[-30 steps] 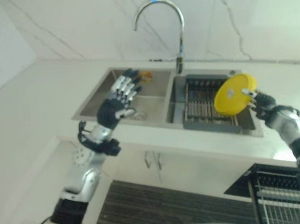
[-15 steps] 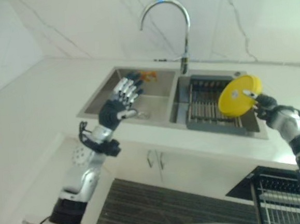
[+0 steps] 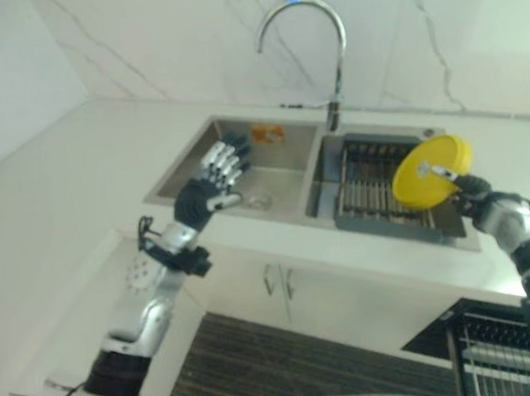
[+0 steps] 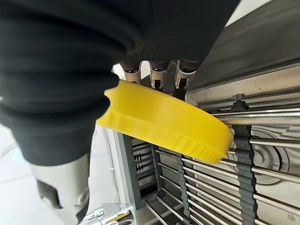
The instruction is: Place the dishes in the dishwasher.
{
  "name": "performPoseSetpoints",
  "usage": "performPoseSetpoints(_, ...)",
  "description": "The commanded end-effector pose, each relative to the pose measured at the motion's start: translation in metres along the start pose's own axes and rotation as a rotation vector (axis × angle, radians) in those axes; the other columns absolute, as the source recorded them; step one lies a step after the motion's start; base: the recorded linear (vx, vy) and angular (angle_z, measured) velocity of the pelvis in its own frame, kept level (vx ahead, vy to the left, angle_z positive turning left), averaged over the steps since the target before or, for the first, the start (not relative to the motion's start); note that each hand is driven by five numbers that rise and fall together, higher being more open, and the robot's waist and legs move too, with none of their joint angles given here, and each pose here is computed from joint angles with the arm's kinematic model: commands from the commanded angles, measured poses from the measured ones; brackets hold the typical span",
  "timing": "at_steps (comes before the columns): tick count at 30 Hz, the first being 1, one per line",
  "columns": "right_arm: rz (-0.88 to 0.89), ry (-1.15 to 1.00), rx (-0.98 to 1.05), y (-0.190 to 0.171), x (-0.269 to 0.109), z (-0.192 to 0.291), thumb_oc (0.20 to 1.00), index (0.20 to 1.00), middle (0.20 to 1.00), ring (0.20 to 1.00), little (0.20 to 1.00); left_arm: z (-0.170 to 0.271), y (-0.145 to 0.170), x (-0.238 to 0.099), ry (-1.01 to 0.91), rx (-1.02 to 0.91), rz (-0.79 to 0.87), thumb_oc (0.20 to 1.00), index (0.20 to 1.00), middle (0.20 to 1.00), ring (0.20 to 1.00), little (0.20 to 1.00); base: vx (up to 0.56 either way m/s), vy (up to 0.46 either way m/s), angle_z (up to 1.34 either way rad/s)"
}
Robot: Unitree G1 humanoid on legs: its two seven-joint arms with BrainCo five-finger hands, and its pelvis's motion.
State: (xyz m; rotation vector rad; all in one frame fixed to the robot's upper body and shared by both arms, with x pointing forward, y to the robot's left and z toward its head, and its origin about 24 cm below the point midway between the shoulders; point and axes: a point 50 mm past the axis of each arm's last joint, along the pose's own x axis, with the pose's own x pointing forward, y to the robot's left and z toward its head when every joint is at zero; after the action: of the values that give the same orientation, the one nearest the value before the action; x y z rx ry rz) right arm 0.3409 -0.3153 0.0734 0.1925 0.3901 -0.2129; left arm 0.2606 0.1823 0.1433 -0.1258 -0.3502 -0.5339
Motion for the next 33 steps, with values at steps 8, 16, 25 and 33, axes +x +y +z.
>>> performPoseSetpoints(8, -0.041, -0.156, 0.037, 0.008, 0.004, 0.045, 0.2, 0.2, 0.2, 0.2, 0.2, 0.013, 0.006, 0.001, 0.003, 0.065, -0.009, 1.0, 1.0, 1.0, 1.0, 1.0, 0.07, -0.028, 0.1)
performPoseSetpoints(16, -0.118, -0.278, 0.104, -0.006, -0.004, 0.066, 0.2, 0.2, 0.2, 0.2, 0.2, 0.011, 0.01, -0.006, 0.04, 0.066, 0.0, 1.0, 1.0, 1.0, 1.0, 1.0, 0.03, -0.017, 0.02)
performPoseSetpoints(25, -0.129, -0.474, 0.196, 0.005, -0.01, 0.082, 0.2, 0.2, 0.2, 0.2, 0.2, 0.01, 0.009, -0.007, 0.009, 0.049, 0.0, 1.0, 1.0, 1.0, 1.0, 1.0, -0.05, 0.006, 0.01)
performPoseSetpoints(33, -0.024, -0.65, 0.249, 0.018, -0.024, 0.101, 0.2, 0.2, 0.2, 0.2, 0.2, 0.006, 0.005, -0.01, -0.014, 0.031, -0.008, 1.0, 1.0, 1.0, 1.0, 1.0, -0.05, 0.013, -0.02)
